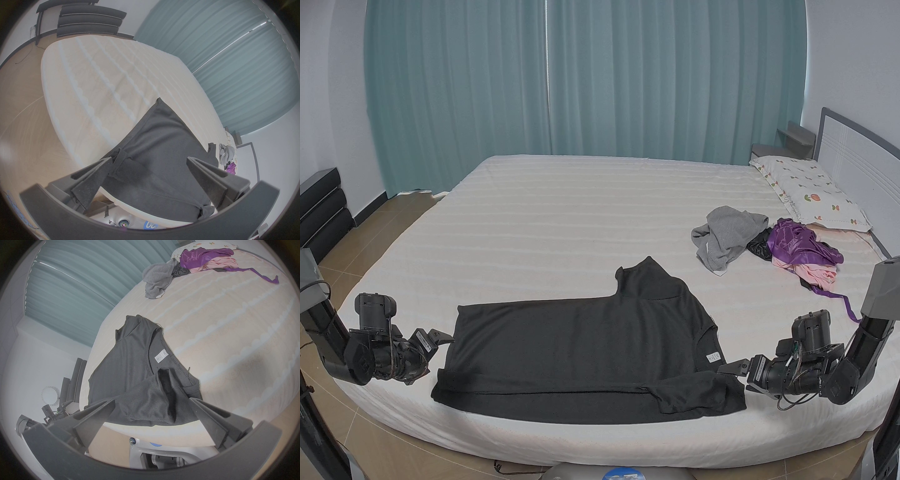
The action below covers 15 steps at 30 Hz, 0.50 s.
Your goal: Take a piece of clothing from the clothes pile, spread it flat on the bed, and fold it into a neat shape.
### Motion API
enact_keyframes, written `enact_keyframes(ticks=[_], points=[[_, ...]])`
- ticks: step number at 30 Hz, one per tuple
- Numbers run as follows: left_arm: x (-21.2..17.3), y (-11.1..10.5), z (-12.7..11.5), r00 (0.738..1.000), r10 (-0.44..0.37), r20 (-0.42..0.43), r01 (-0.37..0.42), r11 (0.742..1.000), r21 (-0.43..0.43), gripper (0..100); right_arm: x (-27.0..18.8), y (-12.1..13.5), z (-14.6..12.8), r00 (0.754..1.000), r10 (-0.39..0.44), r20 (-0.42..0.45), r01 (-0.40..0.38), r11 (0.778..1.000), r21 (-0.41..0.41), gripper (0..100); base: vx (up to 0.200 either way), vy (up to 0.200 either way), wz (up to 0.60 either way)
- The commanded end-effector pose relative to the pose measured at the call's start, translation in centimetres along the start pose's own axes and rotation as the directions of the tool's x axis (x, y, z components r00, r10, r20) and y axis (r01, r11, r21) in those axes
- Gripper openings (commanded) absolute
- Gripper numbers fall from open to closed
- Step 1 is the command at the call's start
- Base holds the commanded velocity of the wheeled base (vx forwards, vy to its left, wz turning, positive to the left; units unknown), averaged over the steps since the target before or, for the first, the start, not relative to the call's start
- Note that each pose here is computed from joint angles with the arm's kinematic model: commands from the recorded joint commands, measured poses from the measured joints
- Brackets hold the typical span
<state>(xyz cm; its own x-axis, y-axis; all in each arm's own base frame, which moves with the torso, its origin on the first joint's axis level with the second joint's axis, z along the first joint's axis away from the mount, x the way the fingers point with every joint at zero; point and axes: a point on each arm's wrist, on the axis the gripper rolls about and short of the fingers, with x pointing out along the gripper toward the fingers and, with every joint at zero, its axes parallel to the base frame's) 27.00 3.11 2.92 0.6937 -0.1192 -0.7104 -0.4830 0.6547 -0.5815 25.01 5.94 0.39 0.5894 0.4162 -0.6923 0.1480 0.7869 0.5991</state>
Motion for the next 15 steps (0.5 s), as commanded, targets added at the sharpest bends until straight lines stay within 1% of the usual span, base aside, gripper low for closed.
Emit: enact_keyframes(ticks=[1, 4, 7, 10, 12, 15], points=[[-1.4, -0.5, -0.2, 1.000, -0.025, 0.014, 0.025, 1.000, 0.018, 100, 0.0, -0.1, -0.2, 1.000, -0.005, -0.007, 0.005, 1.000, 0.001, 100, 0.200, 0.000, 0.00], [-1.8, -0.4, -1.4, 1.000, -0.023, -0.020, 0.024, 0.998, 0.053, 100, 0.0, -0.1, -0.2, 1.000, -0.004, -0.008, 0.004, 1.000, 0.000, 100, 0.000, 0.000, 0.00], [-1.9, 0.4, -3.5, 0.995, 0.014, -0.096, -0.001, 0.990, 0.141, 100, 0.1, 0.0, -0.3, 1.000, -0.003, -0.015, 0.003, 1.000, -0.004, 100, 0.000, 0.000, 0.00], [-1.9, 0.6, -5.2, 0.987, 0.038, -0.155, -0.004, 0.978, 0.210, 100, 0.2, 0.0, -0.5, 1.000, -0.006, -0.022, 0.005, 1.000, -0.007, 100, 0.000, 0.000, 0.00], [-1.9, 0.6, -5.6, 0.984, 0.044, -0.172, -0.005, 0.975, 0.220, 100, 0.2, -0.1, -0.7, 1.000, -0.008, -0.028, 0.007, 1.000, -0.006, 100, 0.000, 0.000, 0.00], [-1.3, 0.7, -6.6, 0.975, 0.077, -0.208, -0.024, 0.969, 0.244, 100, 0.3, 0.0, -0.8, 0.999, -0.008, -0.031, 0.008, 1.000, -0.009, 100, 0.000, 0.000, 0.00]])
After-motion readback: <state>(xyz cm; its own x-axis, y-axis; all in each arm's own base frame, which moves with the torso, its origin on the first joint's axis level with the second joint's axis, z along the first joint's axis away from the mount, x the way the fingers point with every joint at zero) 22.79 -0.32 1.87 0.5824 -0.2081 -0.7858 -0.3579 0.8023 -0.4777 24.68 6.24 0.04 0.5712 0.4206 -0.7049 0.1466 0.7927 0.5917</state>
